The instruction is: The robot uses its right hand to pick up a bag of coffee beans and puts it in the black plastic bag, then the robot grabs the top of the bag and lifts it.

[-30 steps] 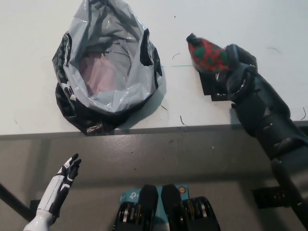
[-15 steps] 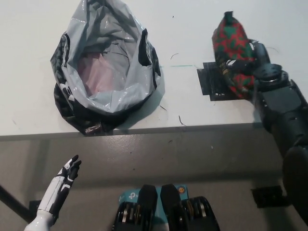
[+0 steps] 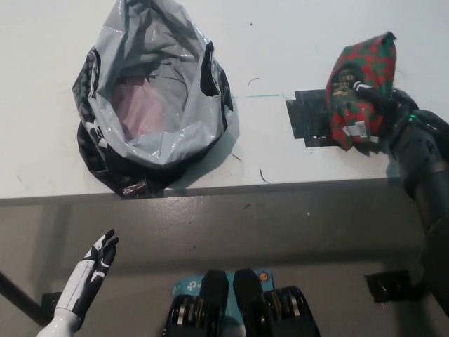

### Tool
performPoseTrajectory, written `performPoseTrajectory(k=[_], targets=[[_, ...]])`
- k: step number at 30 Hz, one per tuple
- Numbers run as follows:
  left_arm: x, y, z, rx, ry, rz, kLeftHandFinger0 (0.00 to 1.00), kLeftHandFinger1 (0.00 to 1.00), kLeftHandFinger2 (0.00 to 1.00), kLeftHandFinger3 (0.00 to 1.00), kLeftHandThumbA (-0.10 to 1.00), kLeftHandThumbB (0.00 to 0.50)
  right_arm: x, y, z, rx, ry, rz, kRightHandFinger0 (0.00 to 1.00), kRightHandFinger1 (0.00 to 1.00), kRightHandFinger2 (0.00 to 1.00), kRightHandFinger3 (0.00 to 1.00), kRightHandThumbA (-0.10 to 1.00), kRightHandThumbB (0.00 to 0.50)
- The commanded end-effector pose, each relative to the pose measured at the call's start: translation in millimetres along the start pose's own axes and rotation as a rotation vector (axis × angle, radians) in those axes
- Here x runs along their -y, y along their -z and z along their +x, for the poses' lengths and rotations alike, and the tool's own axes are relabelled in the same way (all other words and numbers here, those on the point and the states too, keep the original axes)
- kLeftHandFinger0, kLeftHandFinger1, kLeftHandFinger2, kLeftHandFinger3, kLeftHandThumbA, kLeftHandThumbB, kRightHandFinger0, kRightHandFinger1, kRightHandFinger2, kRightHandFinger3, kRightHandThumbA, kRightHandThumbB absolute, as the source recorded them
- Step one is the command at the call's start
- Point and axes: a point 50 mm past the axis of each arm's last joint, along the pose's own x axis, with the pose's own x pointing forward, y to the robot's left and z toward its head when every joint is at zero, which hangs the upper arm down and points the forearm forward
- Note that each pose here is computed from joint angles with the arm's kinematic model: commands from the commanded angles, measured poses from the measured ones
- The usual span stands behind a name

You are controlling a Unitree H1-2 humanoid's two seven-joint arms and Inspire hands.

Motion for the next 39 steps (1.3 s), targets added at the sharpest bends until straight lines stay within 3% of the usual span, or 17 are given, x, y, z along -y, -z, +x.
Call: performPoseTrajectory(k=[1, 3, 4, 7, 9, 11, 12, 13, 14, 15, 16, 17, 18, 25, 30, 37, 39], targets=[[-10, -29, 21, 0.107, 0.025, 0.035, 1.00, 1.00, 1.00, 1.00, 0.94, 0.191, -81, -11, -14, -0.019, -0.597, 0.804, 0.00, 0.21, 0.67, 1.00, -0.10, 0.056], [-10, -28, 20, 0.103, 0.023, 0.031, 1.00, 1.00, 1.00, 1.00, 0.93, 0.193, -88, -16, -17, 0.010, -0.616, 0.798, 0.00, 0.27, 0.75, 1.00, -0.10, 0.137], [-11, -28, 20, 0.100, 0.021, 0.033, 1.00, 1.00, 1.00, 1.00, 0.93, 0.202, -94, -20, -19, 0.011, -0.633, 0.808, 0.00, 0.24, 0.74, 1.00, -0.10, 0.106], [-11, -27, 19, 0.096, 0.018, 0.036, 1.00, 1.00, 1.00, 1.00, 0.93, 0.204, -115, -37, -29, 0.031, -0.690, 0.814, 0.00, 0.22, 0.73, 1.00, -0.10, 0.101], [-10, -27, 18, 0.094, 0.022, 0.036, 1.00, 1.00, 1.00, 1.00, 0.93, 0.193, -133, -50, -42, 0.081, -0.753, 0.810, 0.00, 0.28, 0.81, 1.00, -0.10, 0.069], [-10, -27, 17, 0.094, 0.024, 0.031, 1.00, 1.00, 1.00, 1.00, 0.93, 0.191, -142, -58, -50, 0.087, -0.814, 0.800, 0.00, 0.32, 0.79, 1.00, -0.10, 0.066], [-10, -27, 17, 0.096, 0.027, 0.026, 1.00, 1.00, 1.00, 1.00, 0.93, 0.188, -150, -64, -57, 0.094, -0.859, 0.794, 0.00, 0.32, 0.78, 1.00, -0.10, 0.100], [-10, -27, 17, 0.096, 0.027, 0.025, 1.00, 1.00, 1.00, 1.00, 0.93, 0.188, -152, -65, -58, 0.097, -0.865, 0.795, 0.00, 0.32, 0.78, 1.00, -0.10, 0.100], [-10, -26, 17, 0.095, 0.028, 0.026, 1.00, 1.00, 1.00, 1.00, 0.93, 0.192, -155, -67, -62, 0.105, -0.872, 0.796, 0.07, 0.37, 0.72, 1.00, -0.10, 0.233], [-10, -25, 16, 0.092, 0.029, 0.031, 1.00, 1.00, 1.00, 1.00, 0.93, 0.193, -169, -76, -77, 0.150, -0.891, 0.776, 0.00, 0.22, 0.65, 1.00, -0.10, 0.204], [-10, -25, 16, 0.093, 0.029, 0.034, 1.00, 1.00, 1.00, 1.00, 0.93, 0.187, -178, -82, -87, 0.176, -0.917, 0.751, 0.00, 0.19, 0.64, 1.00, -0.10, 0.185], [-10, -25, 16, 0.094, 0.029, 0.034, 1.00, 1.00, 1.00, 1.00, 0.93, 0.186, -184, -85, -94, 0.191, -0.936, 0.733, 0.00, 0.22, 0.73, 1.00, -0.10, 0.175], [-9, -25, 16, 0.093, 0.029, 0.033, 1.00, 1.00, 1.00, 1.00, 0.93, 0.186, -189, -89, -100, 0.201, -0.958, 0.722, 0.00, 0.23, 0.75, 1.00, -0.10, 0.174], [-10, -22, 16, 0.082, 0.031, 0.033, 1.00, 1.00, 1.00, 1.00, 0.93, 0.189, -239, -114, -164, 0.289, -1.113, 0.560, 0.00, 0.29, 0.82, 1.00, -0.10, 0.146], [-10, -21, 15, 0.075, 0.038, 0.034, 1.00, 1.00, 1.00, 1.00, 0.94, 0.198, -269, -112, -193, 0.300, -1.158, 0.468, 0.00, 0.32, 0.86, 1.00, -0.10, 0.165], [-10, -20, 14, 0.064, 0.042, 0.036, 1.00, 1.00, 1.00, 1.00, 0.93, 0.204, -304, -102, -209, 0.255, -1.184, 0.356, 0.00, 0.36, 0.82, 1.00, -0.10, 0.167], [-8, -18, 11, 0.056, 0.047, 0.036, 1.00, 1.00, 1.00, 1.00, 0.94, 0.216, -315, -92, -211, 0.235, -1.172, 0.311, 0.00, 0.32, 0.79, 1.00, -0.10, 0.145]])
